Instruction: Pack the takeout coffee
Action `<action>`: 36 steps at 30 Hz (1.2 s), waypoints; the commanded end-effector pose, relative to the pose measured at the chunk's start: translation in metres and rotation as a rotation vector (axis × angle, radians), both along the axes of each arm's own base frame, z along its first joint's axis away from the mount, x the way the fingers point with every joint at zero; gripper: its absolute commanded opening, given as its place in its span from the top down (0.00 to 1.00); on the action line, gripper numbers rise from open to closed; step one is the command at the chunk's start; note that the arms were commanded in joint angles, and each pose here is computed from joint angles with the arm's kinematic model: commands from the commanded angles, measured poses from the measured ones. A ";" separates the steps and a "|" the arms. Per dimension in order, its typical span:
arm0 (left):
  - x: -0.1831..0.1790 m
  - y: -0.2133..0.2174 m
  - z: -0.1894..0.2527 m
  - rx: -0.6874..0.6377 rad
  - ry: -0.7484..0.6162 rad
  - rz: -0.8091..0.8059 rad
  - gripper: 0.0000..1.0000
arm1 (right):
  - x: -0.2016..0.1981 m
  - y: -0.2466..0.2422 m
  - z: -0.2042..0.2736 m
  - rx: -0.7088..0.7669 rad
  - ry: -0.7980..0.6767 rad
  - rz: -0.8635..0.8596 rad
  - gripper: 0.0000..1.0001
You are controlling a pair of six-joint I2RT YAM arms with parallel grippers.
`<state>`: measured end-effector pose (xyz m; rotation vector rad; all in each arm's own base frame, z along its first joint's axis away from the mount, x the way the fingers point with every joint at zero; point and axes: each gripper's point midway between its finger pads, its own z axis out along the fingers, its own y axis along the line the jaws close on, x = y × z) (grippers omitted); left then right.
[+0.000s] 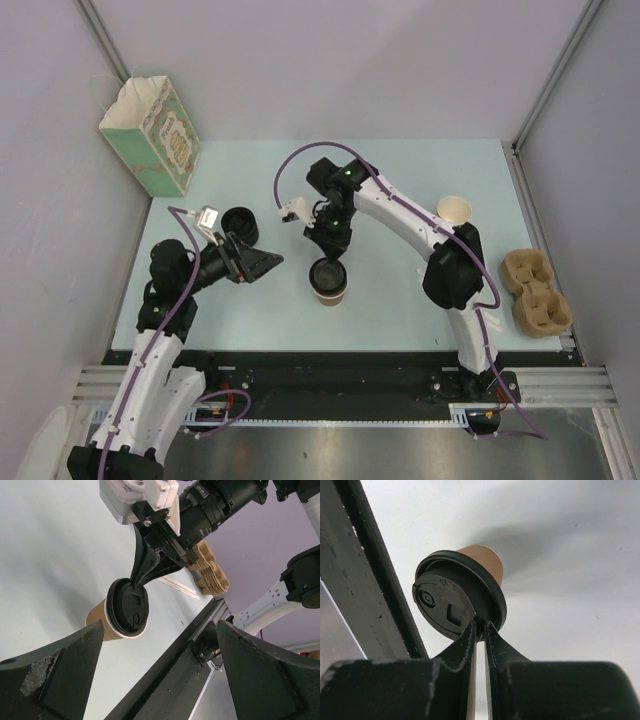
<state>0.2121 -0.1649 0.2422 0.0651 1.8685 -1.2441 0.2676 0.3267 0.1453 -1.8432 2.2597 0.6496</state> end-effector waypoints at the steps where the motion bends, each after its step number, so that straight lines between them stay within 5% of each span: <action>1: -0.002 0.000 0.008 -0.013 -0.040 -0.012 0.01 | -0.025 -0.028 0.005 -0.124 0.087 0.005 1.00; 22: -0.002 0.001 0.003 -0.014 -0.037 0.001 0.00 | -0.040 -0.024 0.041 -0.028 0.072 0.003 1.00; 36: -0.003 0.001 0.004 -0.015 -0.037 -0.003 0.00 | -0.044 -0.036 0.019 -0.097 0.126 -0.018 1.00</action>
